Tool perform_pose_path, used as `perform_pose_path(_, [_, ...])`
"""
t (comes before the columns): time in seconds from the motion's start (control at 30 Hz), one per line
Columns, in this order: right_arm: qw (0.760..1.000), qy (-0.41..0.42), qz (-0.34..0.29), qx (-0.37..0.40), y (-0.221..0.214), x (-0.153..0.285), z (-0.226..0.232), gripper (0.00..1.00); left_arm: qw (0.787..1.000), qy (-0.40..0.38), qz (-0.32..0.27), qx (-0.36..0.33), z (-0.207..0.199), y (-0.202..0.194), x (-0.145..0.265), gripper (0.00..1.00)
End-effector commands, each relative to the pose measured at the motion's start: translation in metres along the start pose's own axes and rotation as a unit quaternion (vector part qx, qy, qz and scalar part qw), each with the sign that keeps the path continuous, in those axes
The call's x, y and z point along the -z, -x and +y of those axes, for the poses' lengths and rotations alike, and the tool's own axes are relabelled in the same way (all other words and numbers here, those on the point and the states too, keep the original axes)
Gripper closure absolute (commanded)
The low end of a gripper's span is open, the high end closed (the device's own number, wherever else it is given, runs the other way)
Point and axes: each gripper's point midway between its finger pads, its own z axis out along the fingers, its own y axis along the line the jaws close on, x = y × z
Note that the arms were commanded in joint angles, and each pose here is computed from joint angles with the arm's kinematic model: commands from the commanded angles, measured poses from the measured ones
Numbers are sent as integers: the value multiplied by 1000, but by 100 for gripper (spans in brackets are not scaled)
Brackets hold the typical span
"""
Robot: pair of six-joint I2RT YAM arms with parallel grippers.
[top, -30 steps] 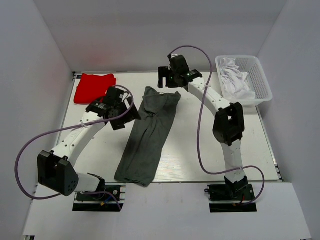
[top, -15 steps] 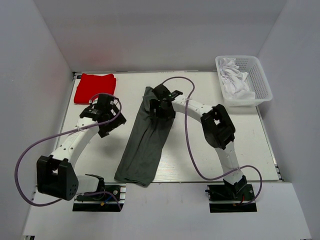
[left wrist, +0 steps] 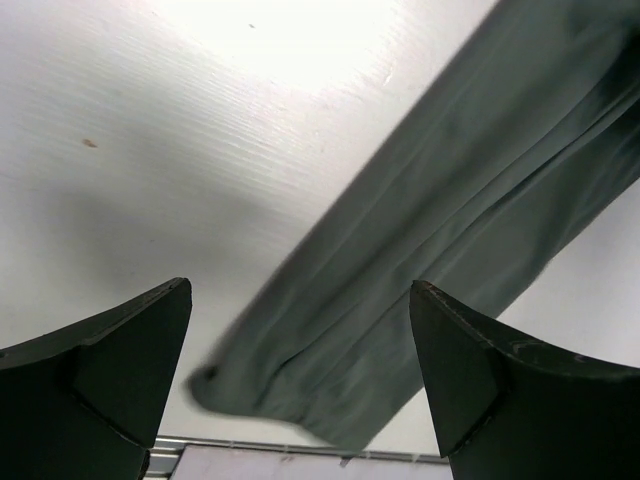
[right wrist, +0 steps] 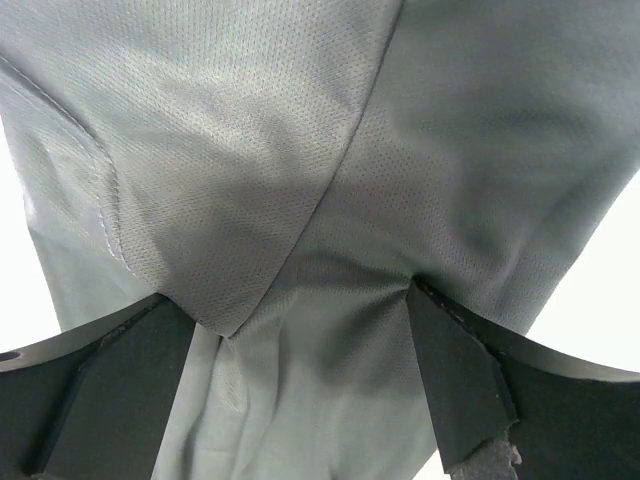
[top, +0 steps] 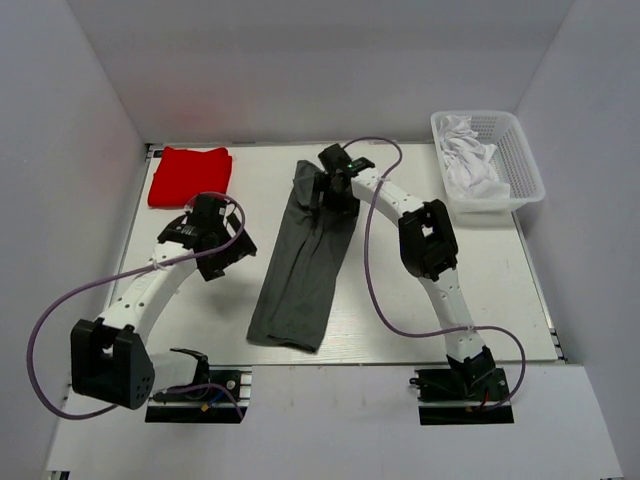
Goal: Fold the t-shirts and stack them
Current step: Rotate the tshirt 90 degrees
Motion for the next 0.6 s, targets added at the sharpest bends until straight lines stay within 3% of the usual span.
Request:
perform_pose_path(0.0, [998,-56,6,-28,35,-40,-76,10,999,-30,24,-33,-16,0,-4,0])
perform_pose_path(0.07, [999,13,-25,-35,82,-29,-66,10,996,-53,36,-63,-26,0,-5,0])
perform_pose_path(0.17, [987,138,-81,33,123,10,-27,10,989,-96,58,-94,-43,-11,-11,0])
perform_pose_path(0.2, [977,163,-106,90,129,30,-17,10,986,-110,78,-94,-47,-20,-17,0])
perform_pose_path(0.33, [942,271,-100,173,99,103,29,10,969,-170,141,-110,-57,-50,-27,0])
perform_pose_path(0.4, [936,278,-110,188,76,133,29,10,952,-226,167,-119,-67,-68,-25,0])
perform_pose_path(0.57, [948,272,-89,137,-8,164,-1,10,954,-202,175,-135,-53,-87,-30,0])
